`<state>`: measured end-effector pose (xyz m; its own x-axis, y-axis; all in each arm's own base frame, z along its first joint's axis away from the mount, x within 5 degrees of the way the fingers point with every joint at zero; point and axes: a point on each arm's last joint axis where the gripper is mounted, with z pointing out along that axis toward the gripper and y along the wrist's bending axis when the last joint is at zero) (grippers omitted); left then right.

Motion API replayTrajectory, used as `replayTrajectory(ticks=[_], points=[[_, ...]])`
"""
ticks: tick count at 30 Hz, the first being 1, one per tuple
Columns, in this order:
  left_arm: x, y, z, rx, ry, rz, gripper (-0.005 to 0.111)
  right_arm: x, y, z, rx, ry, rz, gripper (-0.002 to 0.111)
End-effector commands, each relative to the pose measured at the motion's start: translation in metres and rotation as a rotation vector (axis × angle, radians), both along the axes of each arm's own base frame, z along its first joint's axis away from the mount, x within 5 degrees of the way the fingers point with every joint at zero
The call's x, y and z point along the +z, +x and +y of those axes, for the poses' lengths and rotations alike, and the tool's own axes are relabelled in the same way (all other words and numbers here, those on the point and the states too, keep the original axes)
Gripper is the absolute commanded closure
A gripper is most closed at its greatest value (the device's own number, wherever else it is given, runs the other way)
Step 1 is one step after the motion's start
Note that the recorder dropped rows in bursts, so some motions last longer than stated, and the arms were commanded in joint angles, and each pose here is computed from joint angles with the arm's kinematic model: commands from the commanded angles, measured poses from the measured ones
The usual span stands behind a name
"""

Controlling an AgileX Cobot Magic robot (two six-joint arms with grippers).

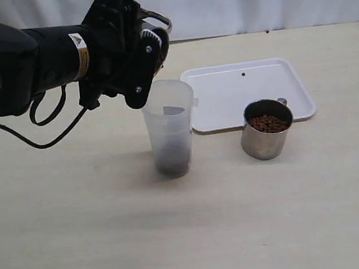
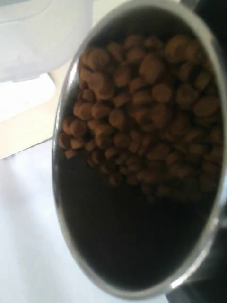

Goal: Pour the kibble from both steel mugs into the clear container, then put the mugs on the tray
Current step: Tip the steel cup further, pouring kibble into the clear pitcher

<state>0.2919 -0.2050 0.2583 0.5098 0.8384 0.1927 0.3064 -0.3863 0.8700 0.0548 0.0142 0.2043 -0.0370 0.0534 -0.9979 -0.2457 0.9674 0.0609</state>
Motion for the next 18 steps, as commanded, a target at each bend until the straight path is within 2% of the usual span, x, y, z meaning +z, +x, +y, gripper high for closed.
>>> replayTrajectory(ticks=[1, 18], points=[[0.0056, 0.0005, -0.0010, 0.000, -0.004, -0.018, 0.107, -0.0008, -0.0002, 0.0002, 0.004, 0.004, -0.003, 0.103], [0.0057, 0.0005, -0.0010, -0.020, 0.034, -0.036, 0.107, -0.0008, -0.0002, 0.0002, 0.004, 0.004, -0.003, 0.103]])
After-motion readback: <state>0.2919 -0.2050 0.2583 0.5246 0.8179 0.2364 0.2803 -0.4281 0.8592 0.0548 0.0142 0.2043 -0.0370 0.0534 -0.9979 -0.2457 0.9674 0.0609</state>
